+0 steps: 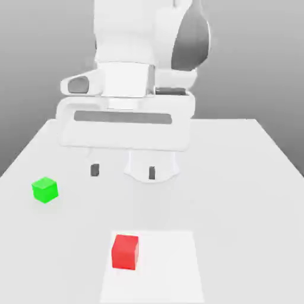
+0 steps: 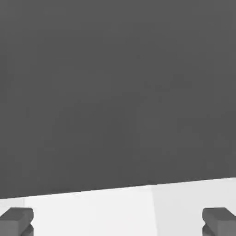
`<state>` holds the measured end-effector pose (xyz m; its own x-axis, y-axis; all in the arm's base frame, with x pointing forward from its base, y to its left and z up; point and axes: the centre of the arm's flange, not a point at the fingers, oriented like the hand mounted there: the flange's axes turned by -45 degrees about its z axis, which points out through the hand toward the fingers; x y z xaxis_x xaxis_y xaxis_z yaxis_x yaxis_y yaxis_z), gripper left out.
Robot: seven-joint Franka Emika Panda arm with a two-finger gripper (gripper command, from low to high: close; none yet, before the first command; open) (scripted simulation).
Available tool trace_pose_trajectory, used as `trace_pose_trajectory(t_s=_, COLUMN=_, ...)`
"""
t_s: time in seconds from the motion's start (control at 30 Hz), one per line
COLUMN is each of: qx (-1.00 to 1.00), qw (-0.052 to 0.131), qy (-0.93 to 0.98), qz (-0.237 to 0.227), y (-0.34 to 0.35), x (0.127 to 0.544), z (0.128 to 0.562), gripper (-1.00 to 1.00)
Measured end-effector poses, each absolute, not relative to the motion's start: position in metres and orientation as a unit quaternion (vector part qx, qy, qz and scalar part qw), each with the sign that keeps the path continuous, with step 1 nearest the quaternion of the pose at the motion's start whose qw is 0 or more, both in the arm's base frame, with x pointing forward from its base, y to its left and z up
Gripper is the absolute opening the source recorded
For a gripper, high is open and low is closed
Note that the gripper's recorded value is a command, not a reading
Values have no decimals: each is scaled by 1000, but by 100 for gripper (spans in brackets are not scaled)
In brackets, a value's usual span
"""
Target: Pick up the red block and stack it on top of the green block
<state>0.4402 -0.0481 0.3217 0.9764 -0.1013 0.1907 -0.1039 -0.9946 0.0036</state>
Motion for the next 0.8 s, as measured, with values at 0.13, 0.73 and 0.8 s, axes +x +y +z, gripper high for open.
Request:
trace_pose_trajectory(t_s=0.13, qx=998, qw=2, qy=-63, qz=27, y=-56, x=412, z=240, gripper=0)
trace_pose_trajectory(t_s=0.73, qx=998, qw=0, qy=-66, qz=0, y=-57, x=398, z=172, gripper=-100)
trace_pose_trajectory(t_s=0.8, qx=998, qw=0, qy=-66, qz=0, y=-57, x=398, z=192, gripper=-100)
